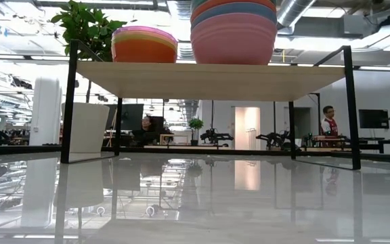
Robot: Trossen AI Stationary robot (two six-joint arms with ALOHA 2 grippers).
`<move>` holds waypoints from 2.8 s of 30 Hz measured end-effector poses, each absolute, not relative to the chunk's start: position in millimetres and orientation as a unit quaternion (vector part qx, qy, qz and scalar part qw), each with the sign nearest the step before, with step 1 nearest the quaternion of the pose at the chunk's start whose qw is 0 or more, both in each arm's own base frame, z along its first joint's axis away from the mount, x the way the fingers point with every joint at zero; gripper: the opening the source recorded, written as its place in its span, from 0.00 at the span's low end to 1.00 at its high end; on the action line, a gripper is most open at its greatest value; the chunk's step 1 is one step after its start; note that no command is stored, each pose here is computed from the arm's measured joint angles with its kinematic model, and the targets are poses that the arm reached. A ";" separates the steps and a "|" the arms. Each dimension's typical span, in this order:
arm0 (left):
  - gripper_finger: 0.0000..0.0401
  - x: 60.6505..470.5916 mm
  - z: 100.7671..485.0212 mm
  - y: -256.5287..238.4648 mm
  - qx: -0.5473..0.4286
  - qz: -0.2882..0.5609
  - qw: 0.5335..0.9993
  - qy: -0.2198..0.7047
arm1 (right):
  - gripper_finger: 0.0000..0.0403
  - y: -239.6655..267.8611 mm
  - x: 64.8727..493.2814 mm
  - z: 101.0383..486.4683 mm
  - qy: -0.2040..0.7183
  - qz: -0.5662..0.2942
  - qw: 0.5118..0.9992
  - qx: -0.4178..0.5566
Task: Place and stack bowls onto a shelf
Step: Return to Home Position
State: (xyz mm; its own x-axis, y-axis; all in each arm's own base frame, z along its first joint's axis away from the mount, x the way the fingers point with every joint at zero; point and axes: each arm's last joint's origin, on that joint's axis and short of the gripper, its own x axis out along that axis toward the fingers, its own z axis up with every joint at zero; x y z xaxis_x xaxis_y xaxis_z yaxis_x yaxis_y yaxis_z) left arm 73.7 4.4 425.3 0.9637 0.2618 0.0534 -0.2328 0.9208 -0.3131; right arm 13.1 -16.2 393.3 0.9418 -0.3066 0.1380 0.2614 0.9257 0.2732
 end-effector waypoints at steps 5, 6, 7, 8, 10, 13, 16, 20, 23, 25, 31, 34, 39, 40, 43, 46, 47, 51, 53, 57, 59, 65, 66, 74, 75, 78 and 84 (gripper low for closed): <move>0.00 62.8 383.4 4.5 -0.179 0.107 0.974 -0.094 | 0.28 -20.5 0.6 372.5 -0.154 -0.097 0.970 0.161; 0.00 61.7 377.2 4.4 -0.185 0.102 0.972 -0.099 | 0.28 -20.7 -1.7 367.8 -0.160 -0.078 0.970 0.165; 0.00 60.8 371.9 4.2 -0.191 0.095 0.971 -0.104 | 0.28 -21.0 -3.5 363.5 -0.167 -0.064 0.969 0.172; 0.00 60.2 366.6 4.0 -0.197 0.090 0.970 -0.107 | 0.28 -21.5 -5.0 359.6 -0.176 -0.058 0.966 0.180; 0.00 61.2 356.2 3.5 -0.204 0.082 0.970 -0.101 | 0.28 -22.8 -7.8 350.6 -0.186 -0.054 0.963 0.186; 0.00 64.4 341.0 3.1 -0.213 0.081 0.970 -0.088 | 0.28 -19.4 0.2 340.8 -0.165 -0.070 0.968 0.175; 0.00 68.0 330.8 2.9 -0.214 0.082 0.970 -0.083 | 0.28 -17.5 4.3 336.2 -0.163 -0.076 0.967 0.178; 0.00 74.5 312.4 2.4 -0.221 0.084 0.969 -0.073 | 0.28 -11.8 14.4 323.8 -0.140 -0.067 0.971 0.184; 0.00 79.8 295.0 1.9 -0.240 0.082 0.965 -0.067 | 0.28 -7.4 21.9 315.7 -0.137 -0.053 0.970 0.194; 0.00 83.3 283.5 1.2 -0.246 0.073 0.964 -0.070 | 0.28 -3.6 29.4 306.4 -0.129 -0.052 0.972 0.191; 0.00 89.6 254.4 0.6 -0.252 0.068 0.962 -0.077 | 0.28 2.8 42.1 292.2 -0.143 -0.052 0.972 0.182; 0.00 89.8 243.2 0.6 -0.258 0.069 0.961 -0.070 | 0.28 5.6 46.8 286.3 -0.147 -0.045 0.972 0.177; 0.00 85.2 240.0 0.9 -0.244 0.066 0.964 -0.085 | 0.28 9.5 53.1 277.2 -0.150 -0.033 0.975 0.161; 0.00 84.4 239.0 0.9 -0.239 0.066 0.965 -0.086 | 0.28 10.1 54.0 275.9 -0.153 -0.031 0.975 0.158; 0.00 82.8 233.2 1.2 -0.232 0.068 0.966 -0.089 | 0.28 12.3 58.3 267.7 -0.146 -0.031 0.977 0.151; 0.00 81.4 227.8 1.2 -0.227 0.067 0.967 -0.091 | 0.28 14.6 62.9 258.1 -0.133 -0.031 0.980 0.145; 0.00 80.8 226.6 1.2 -0.225 0.065 0.968 -0.091 | 0.28 15.4 64.3 255.4 -0.134 -0.030 0.980 0.144; 0.00 80.0 225.2 0.7 -0.224 0.055 0.969 -0.094 | 0.28 20.2 68.2 250.3 -0.184 0.018 0.974 0.130; 0.00 80.4 224.8 0.1 -0.223 0.047 0.970 -0.090 | 0.28 22.0 68.1 249.8 -0.222 0.047 0.966 0.126; 0.00 80.3 225.6 -0.3 -0.223 0.038 0.970 -0.092 | 0.28 21.7 67.7 249.1 -0.253 0.046 0.957 0.134; 0.00 80.0 227.5 -0.5 -0.223 0.032 0.969 -0.101 | 0.28 18.6 66.0 254.4 -0.278 0.023 0.949 0.147; 0.00 79.8 228.7 -1.1 -0.223 0.021 0.969 -0.105 | 0.28 8.3 55.7 279.4 -0.312 -0.034 0.942 0.120; 0.00 79.8 228.4 -1.1 -0.223 0.022 0.969 -0.103 | 0.28 7.0 54.4 282.9 -0.308 -0.041 0.944 0.114; 0.00 80.2 226.7 -0.9 -0.221 0.027 0.970 -0.095 | 0.28 2.0 50.0 288.5 -0.213 -0.062 0.969 0.105; 0.00 80.2 226.3 -0.9 -0.221 0.028 0.970 -0.093 | 0.28 2.2 51.5 285.5 -0.199 -0.064 0.973 0.099; 0.00 80.6 223.6 -0.7 -0.221 0.033 0.971 -0.080 | 0.28 2.4 53.6 280.7 -0.177 -0.070 0.978 0.086; 0.00 80.8 221.5 0.2 -0.230 0.050 0.969 -0.073 | 0.28 0.2 55.8 276.5 -0.169 -0.095 0.977 0.085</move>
